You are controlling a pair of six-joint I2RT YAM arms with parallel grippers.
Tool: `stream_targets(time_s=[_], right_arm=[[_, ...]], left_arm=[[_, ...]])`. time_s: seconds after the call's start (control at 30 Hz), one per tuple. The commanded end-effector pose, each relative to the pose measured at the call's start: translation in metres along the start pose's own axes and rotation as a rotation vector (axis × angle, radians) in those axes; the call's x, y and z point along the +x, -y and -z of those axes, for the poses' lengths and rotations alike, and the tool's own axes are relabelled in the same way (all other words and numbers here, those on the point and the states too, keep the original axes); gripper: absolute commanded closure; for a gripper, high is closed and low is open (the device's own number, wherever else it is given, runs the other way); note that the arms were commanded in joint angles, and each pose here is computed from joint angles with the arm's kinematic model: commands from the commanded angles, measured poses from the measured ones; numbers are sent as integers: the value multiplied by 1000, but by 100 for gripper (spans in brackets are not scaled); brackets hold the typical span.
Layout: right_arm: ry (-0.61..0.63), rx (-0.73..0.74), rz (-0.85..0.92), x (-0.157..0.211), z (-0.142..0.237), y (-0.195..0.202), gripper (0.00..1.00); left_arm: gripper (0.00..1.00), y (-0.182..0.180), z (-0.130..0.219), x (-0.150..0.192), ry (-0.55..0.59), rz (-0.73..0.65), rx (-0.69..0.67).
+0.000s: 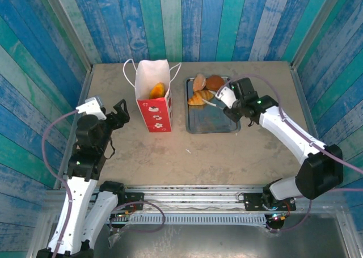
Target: Place the fake bread into the paper bag
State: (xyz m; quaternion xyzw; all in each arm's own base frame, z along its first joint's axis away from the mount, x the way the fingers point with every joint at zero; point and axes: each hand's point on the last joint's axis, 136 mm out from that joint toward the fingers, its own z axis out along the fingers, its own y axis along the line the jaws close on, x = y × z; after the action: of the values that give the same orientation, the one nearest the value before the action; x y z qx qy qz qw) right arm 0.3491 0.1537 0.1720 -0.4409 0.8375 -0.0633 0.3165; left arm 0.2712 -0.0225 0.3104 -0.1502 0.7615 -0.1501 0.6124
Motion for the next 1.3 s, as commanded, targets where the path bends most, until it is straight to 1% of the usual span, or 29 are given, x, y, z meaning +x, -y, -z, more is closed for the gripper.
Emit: stream_targets(time_s=[0.0,0.2,0.37,0.5,0.57,0.6,0.87,1.27], right_arm=[[61,108,212,-25,-8,11,54],[-22,119,346,-31,-37,11,54],[-87,151,409,-35,-55,17,53],[-98,169,424,-38,-62,20,51],[-107,173,442,-37,-64,21,45],[-113,176,448,-36,-64,21,45],[-138,170,472,-35,-77,20,45],[-179,201,496,-35,-93,25,45]], left_arm=[[6,0,-3,-10,51,-23,-9],[6,-3,-9,-14,70,-27,-34],[6,-7,-14,-15,73,-40,-62],[6,-10,-18,-15,72,-48,-79],[6,-10,-19,-14,69,-51,-82],[6,-10,-20,-13,66,-51,-83],[6,-13,-24,-13,65,-54,-98],[6,-13,-24,-14,63,-47,-101]])
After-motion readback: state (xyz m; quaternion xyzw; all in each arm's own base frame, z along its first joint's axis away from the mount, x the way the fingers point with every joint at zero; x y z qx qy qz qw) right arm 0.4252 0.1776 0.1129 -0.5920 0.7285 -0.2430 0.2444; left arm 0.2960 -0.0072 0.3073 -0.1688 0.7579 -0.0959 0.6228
